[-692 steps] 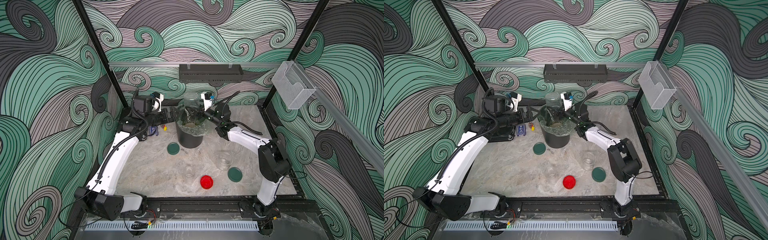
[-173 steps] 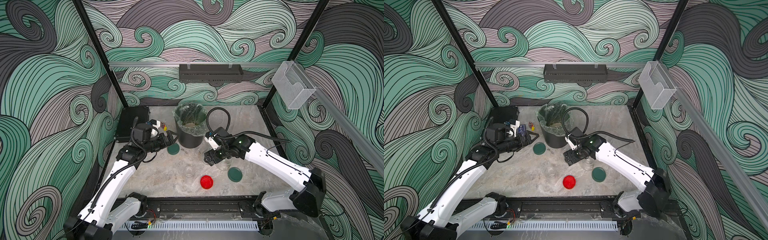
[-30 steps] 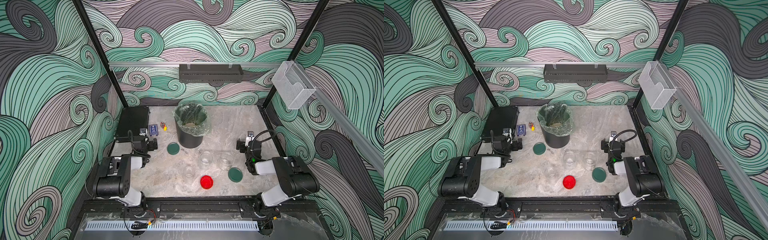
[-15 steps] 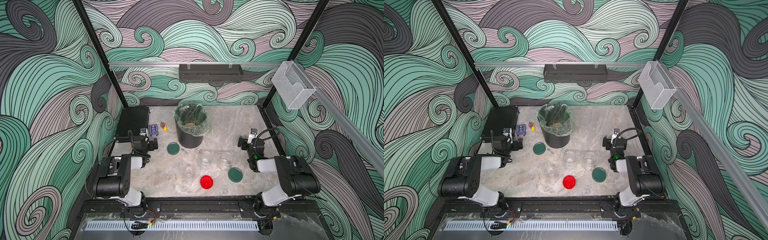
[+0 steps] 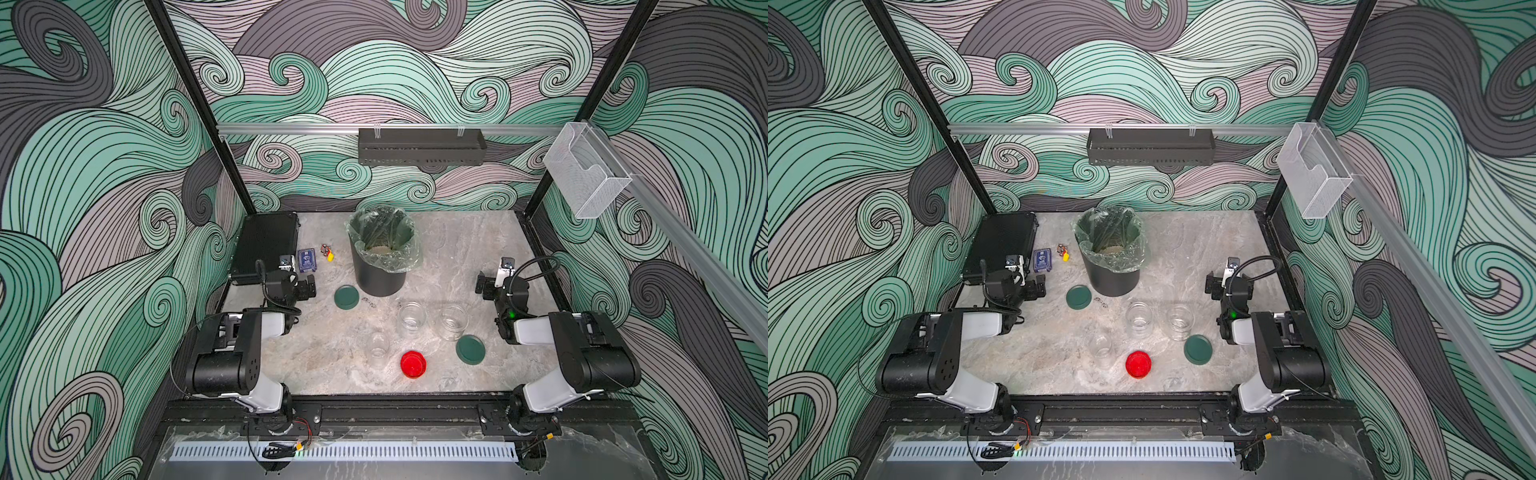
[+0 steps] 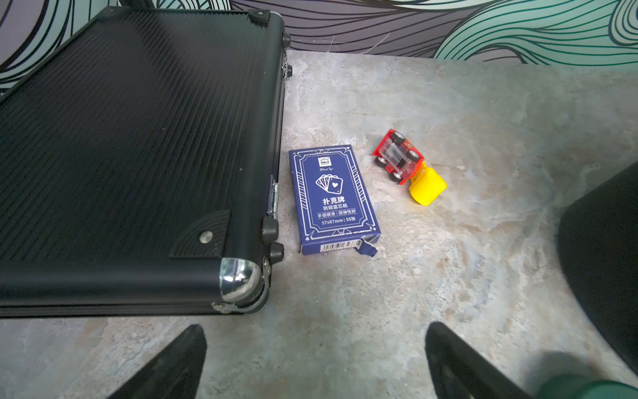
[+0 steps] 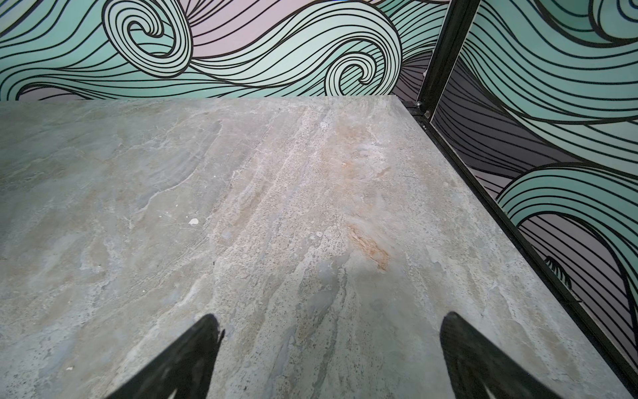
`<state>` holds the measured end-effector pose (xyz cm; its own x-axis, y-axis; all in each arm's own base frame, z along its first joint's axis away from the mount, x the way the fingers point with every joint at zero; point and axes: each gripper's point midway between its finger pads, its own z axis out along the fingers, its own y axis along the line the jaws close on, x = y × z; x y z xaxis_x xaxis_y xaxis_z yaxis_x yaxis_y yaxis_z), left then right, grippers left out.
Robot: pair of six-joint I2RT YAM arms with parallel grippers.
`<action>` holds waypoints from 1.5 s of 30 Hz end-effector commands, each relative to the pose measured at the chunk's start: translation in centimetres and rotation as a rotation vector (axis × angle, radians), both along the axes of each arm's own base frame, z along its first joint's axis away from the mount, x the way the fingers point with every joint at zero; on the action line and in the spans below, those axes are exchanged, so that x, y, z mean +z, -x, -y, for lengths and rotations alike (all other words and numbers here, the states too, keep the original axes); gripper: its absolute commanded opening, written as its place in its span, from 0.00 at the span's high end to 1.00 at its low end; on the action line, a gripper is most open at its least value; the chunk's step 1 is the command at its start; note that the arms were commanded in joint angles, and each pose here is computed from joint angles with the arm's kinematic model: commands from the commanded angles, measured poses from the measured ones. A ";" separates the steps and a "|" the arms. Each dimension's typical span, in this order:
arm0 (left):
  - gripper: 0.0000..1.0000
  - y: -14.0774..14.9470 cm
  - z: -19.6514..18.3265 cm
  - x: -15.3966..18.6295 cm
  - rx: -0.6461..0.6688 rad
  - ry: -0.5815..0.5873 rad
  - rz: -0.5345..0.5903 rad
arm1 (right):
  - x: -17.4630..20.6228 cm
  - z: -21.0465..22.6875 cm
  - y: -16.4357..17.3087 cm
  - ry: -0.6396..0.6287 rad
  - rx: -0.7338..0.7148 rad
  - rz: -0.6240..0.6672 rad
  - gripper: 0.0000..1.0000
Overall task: Empty expired oatmeal from jars
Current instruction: Reset both arms
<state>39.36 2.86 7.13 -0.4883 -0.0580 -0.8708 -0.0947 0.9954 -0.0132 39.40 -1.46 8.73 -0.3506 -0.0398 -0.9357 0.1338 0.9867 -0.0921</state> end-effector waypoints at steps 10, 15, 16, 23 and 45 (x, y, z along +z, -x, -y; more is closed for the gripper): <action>0.01 -0.8 -0.3 1.2 0.007 0.006 0.044 | 0.9 -0.2 -0.2 -0.013 0.003 0.034 0.01; 1.00 -0.8 -0.3 1.3 0.008 0.006 0.044 | 0.8 -0.1 -0.3 -0.018 0.002 0.030 1.00; 1.00 -0.8 -0.3 1.2 0.008 0.007 0.044 | 0.8 -0.1 -0.3 -0.018 0.003 0.031 1.00; 0.13 -0.7 -0.2 1.2 0.006 0.006 0.045 | 0.8 -0.1 -0.2 -0.017 0.003 0.031 0.55; 0.01 -0.8 -0.2 1.3 0.007 0.002 0.043 | 0.5 -0.1 -0.6 -0.032 0.014 0.009 0.01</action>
<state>39.38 2.86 7.17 -0.4859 -0.0651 -0.8716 -0.0979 0.9950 -0.0198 39.33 -1.42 8.40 -0.3624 -0.0304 -0.9315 0.1249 0.9889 -0.0808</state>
